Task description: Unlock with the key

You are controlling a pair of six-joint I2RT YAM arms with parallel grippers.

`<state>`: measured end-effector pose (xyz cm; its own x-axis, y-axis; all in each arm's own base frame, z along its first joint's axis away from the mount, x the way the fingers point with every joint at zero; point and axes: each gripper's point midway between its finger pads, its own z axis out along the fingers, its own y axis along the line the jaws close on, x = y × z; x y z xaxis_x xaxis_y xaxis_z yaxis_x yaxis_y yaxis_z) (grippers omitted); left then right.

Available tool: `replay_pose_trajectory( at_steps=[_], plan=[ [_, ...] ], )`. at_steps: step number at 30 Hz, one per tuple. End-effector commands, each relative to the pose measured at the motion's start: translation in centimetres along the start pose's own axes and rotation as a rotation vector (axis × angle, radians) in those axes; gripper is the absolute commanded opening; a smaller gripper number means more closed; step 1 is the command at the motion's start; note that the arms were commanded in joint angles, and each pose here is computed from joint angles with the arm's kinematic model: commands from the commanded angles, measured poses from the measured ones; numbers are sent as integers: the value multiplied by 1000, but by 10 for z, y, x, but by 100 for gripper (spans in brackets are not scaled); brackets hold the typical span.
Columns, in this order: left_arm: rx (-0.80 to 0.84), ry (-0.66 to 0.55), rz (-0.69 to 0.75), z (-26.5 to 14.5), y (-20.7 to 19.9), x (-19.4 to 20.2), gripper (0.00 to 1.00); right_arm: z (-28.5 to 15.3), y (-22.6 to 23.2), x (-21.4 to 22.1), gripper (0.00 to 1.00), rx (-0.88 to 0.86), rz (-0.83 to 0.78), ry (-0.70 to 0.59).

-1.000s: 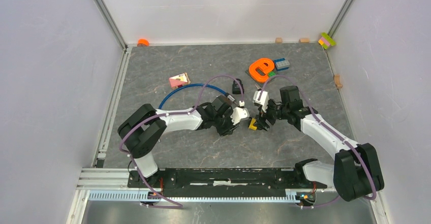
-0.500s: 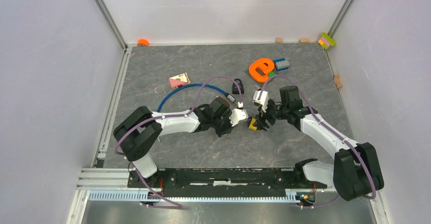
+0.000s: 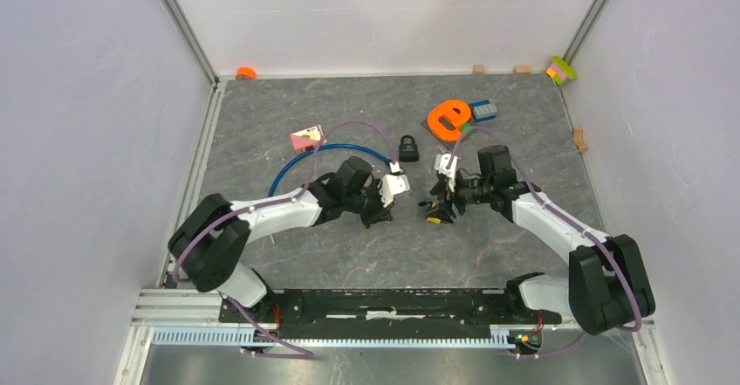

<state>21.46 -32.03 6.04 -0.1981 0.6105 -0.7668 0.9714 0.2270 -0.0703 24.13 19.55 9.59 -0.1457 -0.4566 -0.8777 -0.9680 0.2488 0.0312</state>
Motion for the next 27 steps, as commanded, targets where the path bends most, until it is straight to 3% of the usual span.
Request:
replay_pose_trajectory(
  at_steps=[1,15,27],
  plan=[
    [45,-211,120,-24,-12,-50,2,13,10,-33,63,-101,-38,-130],
    [42,-260,146,-36,-16,-65,2,38,33,-65,47,-249,-74,-178],
    [44,-253,134,-34,-15,-63,2,45,43,-63,34,-282,-75,-160]
  ],
)
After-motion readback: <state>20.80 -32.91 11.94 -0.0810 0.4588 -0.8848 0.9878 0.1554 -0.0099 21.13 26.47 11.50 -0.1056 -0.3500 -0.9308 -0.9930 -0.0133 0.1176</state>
